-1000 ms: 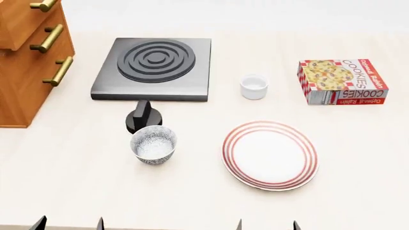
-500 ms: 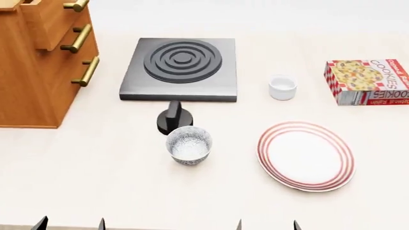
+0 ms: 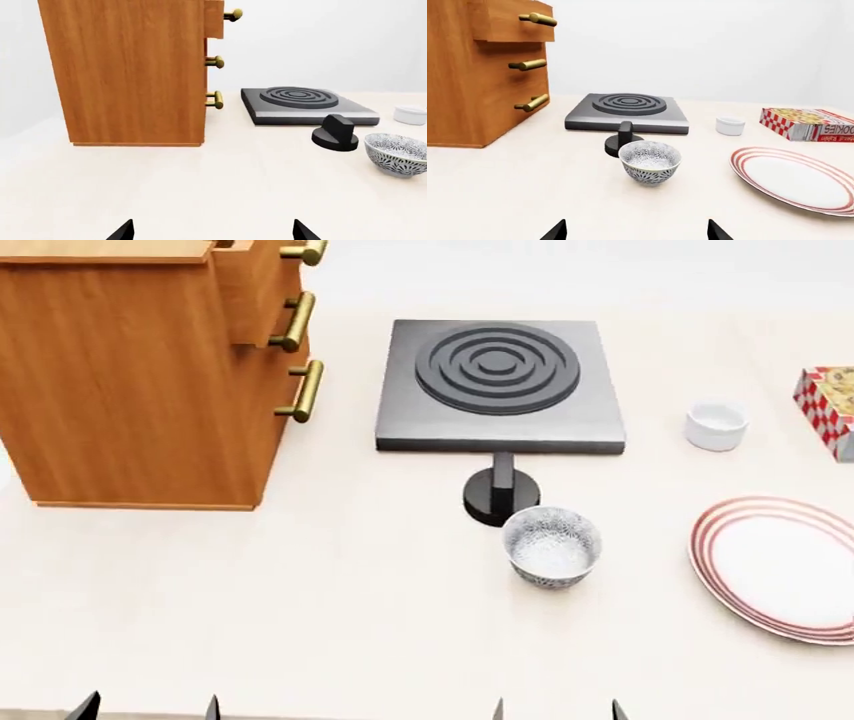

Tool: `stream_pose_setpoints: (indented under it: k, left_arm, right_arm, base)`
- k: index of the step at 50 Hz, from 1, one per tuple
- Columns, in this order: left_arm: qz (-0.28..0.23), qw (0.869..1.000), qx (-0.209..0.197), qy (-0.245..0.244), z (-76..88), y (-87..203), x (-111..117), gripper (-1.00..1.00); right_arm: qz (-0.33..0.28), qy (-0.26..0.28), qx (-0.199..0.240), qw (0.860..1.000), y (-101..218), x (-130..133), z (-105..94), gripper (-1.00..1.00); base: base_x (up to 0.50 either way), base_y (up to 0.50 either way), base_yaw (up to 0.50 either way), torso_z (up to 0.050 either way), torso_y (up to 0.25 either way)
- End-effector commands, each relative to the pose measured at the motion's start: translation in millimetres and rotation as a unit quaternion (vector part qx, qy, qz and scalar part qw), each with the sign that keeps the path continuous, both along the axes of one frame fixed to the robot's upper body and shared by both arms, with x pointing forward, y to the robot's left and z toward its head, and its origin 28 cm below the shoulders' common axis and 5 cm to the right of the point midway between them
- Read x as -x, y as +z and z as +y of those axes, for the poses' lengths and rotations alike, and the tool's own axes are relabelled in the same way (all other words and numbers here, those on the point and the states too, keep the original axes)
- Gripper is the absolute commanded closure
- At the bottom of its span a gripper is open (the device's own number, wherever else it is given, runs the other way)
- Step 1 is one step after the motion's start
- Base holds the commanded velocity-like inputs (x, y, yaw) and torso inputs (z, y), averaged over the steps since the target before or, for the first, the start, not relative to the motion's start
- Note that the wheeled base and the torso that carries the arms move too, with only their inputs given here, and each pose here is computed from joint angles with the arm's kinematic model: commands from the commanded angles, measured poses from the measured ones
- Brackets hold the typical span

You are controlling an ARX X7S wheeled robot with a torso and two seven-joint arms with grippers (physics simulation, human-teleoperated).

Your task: Pick the akita bowl on the wooden cabinet and place it on the plate.

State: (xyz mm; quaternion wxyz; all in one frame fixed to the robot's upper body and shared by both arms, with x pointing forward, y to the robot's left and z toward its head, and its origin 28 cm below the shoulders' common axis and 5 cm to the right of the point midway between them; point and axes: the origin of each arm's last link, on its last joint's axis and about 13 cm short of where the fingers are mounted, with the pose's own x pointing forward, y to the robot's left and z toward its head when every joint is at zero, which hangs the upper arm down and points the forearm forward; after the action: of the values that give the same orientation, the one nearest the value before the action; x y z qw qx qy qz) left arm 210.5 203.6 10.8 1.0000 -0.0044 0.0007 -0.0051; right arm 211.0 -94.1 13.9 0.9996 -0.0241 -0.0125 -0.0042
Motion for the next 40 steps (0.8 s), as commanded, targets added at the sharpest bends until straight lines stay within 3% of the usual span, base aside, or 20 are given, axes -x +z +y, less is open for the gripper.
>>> stream_pose_setpoints:
  k: [1,20,29,36,39,40]
  left_arm:
    - [0.0,1.0,0.0,0.0,0.0,0,0,-1.0]
    - [0.0,1.0,0.0,0.0,0.2,0,0,-1.0]
    - [0.0,1.0,-0.001,0.001,0.1,1,0,-1.0]
    - [0.009,0.999,-0.04,0.033,-1.2,-1,-1,-1.0]
    - [0.004,0.999,-0.011,0.04,0.1,3,0,-1.0]
    - [-0.036,0.999,0.021,0.002,0.1,9,3,-1.0]
  right_arm:
    - [0.0,0.0,0.0,1.0,0,0,-0.1,-1.0]
    - [-0.001,-0.003,-0.006,1.0,1,0,-1.3,-1.0]
    - [-0.007,-0.008,-0.014,1.0,2,0,-2.0,-1.0]
    - [-0.006,-0.011,-0.017,1.0,3,2,-1.6,-1.0]
    - [-0.009,-0.021,-0.023,0.999,9,2,-0.6,-1.0]
    - [-0.011,-0.026,-0.03,0.999,13,3,-0.6,-1.0]
  base:
    - [0.0,0.5,0.0,0.0,0.0]
    - [0.0,0.35,0.0,0.0,0.0]
    - [0.0,0.04,0.0,0.0,0.0]
    - [0.0,0.0,0.0,0.0,0.0]
    - [0.0,0.0,0.0,0.0,0.0]
    - [0.0,0.0,0.0,0.0,0.0]
